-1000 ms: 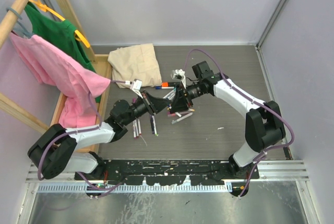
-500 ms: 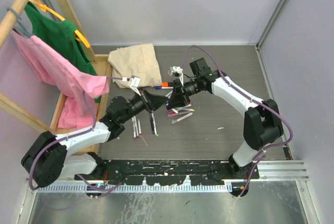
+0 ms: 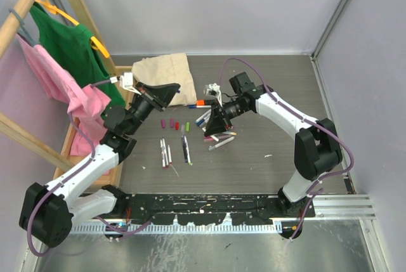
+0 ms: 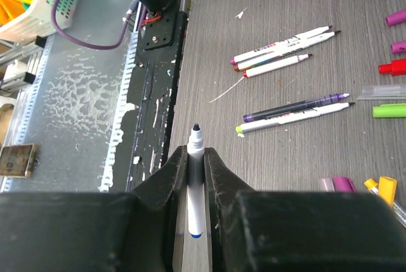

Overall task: Open the pen caps
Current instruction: Open the pen cap from the pen.

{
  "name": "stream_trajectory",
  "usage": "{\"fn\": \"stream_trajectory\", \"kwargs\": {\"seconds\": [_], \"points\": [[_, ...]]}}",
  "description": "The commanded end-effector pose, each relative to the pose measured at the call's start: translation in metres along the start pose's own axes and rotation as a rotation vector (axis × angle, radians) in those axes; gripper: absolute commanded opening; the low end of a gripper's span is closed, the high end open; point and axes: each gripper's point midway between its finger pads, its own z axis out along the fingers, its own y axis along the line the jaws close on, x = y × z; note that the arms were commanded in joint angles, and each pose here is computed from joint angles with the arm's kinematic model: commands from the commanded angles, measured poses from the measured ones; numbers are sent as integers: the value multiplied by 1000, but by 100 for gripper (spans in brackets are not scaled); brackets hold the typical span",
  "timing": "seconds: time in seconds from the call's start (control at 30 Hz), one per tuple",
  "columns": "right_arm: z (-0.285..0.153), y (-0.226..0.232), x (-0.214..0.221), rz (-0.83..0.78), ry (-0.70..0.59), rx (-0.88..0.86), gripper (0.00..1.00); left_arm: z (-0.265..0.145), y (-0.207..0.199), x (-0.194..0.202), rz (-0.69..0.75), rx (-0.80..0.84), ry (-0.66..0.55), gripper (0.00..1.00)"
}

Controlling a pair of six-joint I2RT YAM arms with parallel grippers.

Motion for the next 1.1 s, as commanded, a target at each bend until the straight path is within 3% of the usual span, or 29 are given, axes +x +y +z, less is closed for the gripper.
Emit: {"fn": "stream_trajectory", "kwargs": {"seconds": [0.0,0.13,0.37,0.7,1.07], "points": [[-9,0,-13,-54,-14,44,1,-12,12,20,-8,-39,74,0],[-19,-1,-23,-70,-53,98,1,-27,35,56,-75,-100,172,3],[-36,-3,-35,-97,-105,180,1,-43,68,115,-179,-220,355,0],[-44,-13,-35,-72,-115,214,1,-80,137,184,38,-738,605,0],[-51,-18,-34,-56,-130,237,1,-73,161,214,138,-908,749,0]]}}
